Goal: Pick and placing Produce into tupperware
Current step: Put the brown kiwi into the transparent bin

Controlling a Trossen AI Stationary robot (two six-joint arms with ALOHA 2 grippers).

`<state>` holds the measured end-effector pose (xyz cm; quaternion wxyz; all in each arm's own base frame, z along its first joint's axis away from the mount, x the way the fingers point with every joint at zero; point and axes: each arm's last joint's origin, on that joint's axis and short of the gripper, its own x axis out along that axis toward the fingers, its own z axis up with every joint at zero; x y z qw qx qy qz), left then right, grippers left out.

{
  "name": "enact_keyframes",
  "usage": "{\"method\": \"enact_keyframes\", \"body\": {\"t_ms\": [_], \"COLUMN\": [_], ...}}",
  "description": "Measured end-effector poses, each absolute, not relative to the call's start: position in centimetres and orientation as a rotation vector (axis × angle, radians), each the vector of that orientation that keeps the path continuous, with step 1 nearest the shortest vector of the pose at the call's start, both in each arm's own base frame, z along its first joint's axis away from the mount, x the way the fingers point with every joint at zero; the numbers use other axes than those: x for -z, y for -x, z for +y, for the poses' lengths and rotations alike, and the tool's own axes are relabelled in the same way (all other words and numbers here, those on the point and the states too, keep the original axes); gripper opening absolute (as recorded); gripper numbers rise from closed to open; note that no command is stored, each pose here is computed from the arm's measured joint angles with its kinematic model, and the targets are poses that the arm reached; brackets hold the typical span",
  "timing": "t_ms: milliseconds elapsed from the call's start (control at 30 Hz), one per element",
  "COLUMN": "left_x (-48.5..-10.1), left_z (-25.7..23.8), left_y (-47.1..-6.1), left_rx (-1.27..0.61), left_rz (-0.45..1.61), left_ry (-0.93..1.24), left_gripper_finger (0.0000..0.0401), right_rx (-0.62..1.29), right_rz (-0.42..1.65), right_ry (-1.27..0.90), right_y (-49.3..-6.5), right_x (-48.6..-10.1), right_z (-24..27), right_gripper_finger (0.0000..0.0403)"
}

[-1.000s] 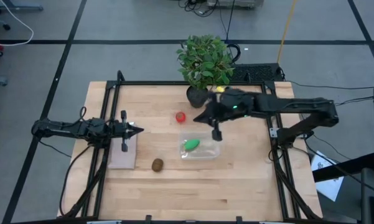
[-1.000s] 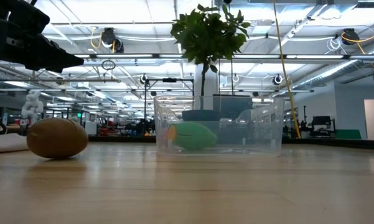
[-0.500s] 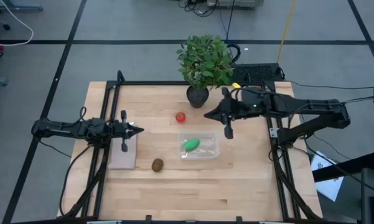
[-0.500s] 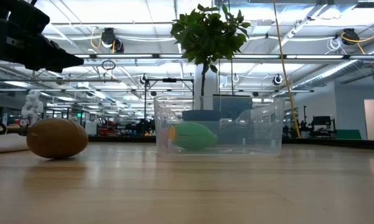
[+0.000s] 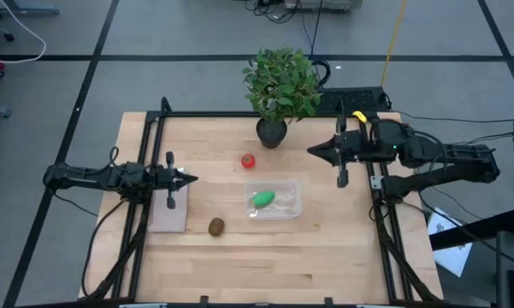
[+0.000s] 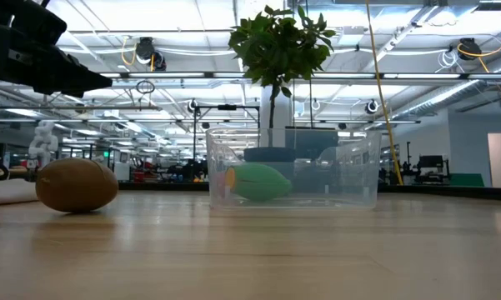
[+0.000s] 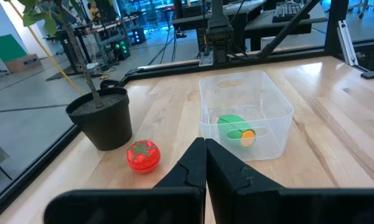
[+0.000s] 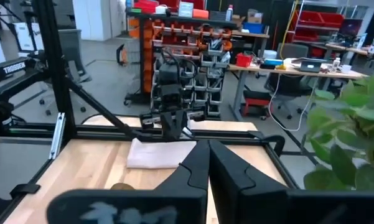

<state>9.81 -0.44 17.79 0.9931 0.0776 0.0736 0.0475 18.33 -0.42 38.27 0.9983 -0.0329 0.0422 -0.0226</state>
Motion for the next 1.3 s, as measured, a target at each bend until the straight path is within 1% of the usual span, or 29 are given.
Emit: {"method": "enact_keyframes", "body": {"t_ms": [133,367,567,700,1100,1300], "left_x": [-17.8,-17.8,-17.8,-17.8,-17.8,-17.8], "left_z": [-0.4,-0.4,-0.4,-0.4,-0.4,-0.4], "left_y": [-9.8,-9.8,-9.8,-9.8,-9.8,-9.8], "left_rx": [-0.095,-0.095,-0.095,-0.096,-0.095,-0.095], "left_rz": [0.148,0.148,0.148,0.148,0.149,0.149], "left_ry": [-0.156,-0.156,-0.156,-0.156,-0.156,-0.156], "left_gripper_finger": [0.0003,0.0003,0.0003,0.0003,0.0003,0.0003], "right_rx": [0.038,0.006,-0.122,-0.116,-0.106,-0.062], "right_rz": [0.062,0.089,0.105,0.086,-0.017,-0.006], "right_ry": [0.073,0.068,0.054,0.021,0.036,0.011], "right_y": [-17.2,-15.8,-15.4,-15.1,-13.6,-12.9], "right_x": [-37.2,-34.8,-33.3,-32.8,-30.3,-28.4], "right_z": [-0.4,-0.3,0.1,0.1,0.1,0.0], "right_gripper_finger": [0.0000,0.0000,0.0000,0.0000,0.0000,0.0000]}}
